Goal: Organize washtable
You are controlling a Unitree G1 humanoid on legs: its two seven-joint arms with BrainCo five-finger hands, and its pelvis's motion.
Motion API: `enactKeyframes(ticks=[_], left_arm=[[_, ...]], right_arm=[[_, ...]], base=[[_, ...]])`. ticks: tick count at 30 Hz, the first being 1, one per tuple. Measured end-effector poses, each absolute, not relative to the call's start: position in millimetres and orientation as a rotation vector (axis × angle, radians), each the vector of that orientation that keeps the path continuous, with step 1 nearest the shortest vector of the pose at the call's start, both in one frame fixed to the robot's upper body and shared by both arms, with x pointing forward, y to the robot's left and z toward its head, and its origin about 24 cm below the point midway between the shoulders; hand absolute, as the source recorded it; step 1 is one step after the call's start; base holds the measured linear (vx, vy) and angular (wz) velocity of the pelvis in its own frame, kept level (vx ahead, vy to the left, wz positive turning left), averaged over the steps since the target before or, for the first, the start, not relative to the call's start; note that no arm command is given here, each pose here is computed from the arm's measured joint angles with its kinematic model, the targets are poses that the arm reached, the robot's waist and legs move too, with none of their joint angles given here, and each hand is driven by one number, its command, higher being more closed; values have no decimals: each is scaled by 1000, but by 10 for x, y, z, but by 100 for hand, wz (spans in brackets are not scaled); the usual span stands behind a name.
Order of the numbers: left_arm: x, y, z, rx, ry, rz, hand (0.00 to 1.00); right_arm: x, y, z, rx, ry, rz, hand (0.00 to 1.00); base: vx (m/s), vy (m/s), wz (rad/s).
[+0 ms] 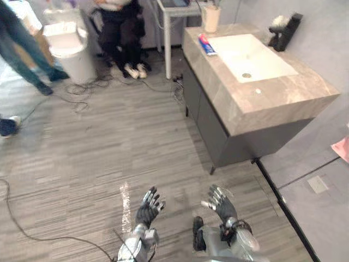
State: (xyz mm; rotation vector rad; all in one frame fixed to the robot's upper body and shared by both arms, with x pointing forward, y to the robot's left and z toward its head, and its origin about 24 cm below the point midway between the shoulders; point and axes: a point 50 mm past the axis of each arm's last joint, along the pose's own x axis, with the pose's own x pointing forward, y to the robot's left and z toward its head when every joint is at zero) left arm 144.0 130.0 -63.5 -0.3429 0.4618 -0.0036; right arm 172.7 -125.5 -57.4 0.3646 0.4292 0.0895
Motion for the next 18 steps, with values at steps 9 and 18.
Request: enactKeyframes(ticks=[9, 18], left_arm=[[1519, 1450, -614, -332, 433, 6, 0], [1517, 1400, -553, -326, 411, -36, 0]], right_arm=[[1965, -1212, -394, 318, 310, 151, 0], [1803, -1203, -594, 262, 410, 187, 0]], base=[[498, 51, -79], [239, 379, -37]])
